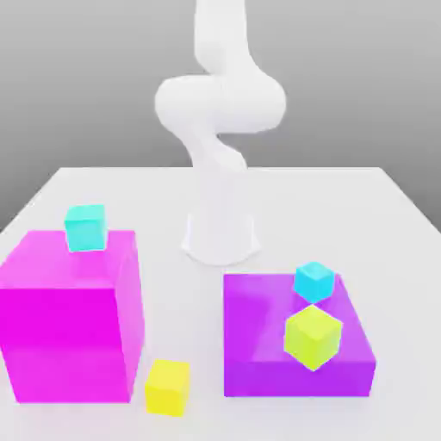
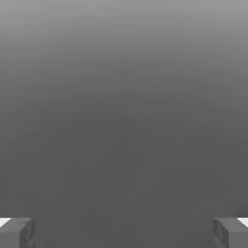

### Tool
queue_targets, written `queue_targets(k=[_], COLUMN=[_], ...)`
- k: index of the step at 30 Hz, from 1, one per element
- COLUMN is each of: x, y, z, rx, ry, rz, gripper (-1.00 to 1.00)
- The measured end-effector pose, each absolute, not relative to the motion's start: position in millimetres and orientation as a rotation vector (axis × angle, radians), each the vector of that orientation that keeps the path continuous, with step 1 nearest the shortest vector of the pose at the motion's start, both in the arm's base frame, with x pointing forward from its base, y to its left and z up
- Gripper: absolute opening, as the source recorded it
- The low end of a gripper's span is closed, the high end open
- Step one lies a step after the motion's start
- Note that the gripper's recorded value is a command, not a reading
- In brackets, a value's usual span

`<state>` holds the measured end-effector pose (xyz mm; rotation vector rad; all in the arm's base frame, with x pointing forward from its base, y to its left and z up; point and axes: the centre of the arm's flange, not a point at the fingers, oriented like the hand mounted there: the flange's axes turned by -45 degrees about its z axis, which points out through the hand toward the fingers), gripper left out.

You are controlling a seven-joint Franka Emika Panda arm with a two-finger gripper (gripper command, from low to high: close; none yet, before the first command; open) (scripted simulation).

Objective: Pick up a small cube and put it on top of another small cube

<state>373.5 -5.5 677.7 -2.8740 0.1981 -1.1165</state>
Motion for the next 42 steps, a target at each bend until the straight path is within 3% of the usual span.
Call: queue_targets(k=[8,16,23,30,36,37,42], x=[440,470,466,436,427,426,427], y=[-25,-43,-59,-74,-76,-76,-76], z=[560,434,324,222,150,139,139], rx=[-2.779,-2.611,-2.397,-2.113,-2.037,-2.036,-2.034], ry=[0.772,1.330,1.811,2.283,2.391,2.392,2.391], rz=[-0.783,-0.478,-0.239,-0.042,-0.002,-0.001,-0.004], gripper=[0.00,0.00,0.00,0.00,0.00,-1.00,-1.00])
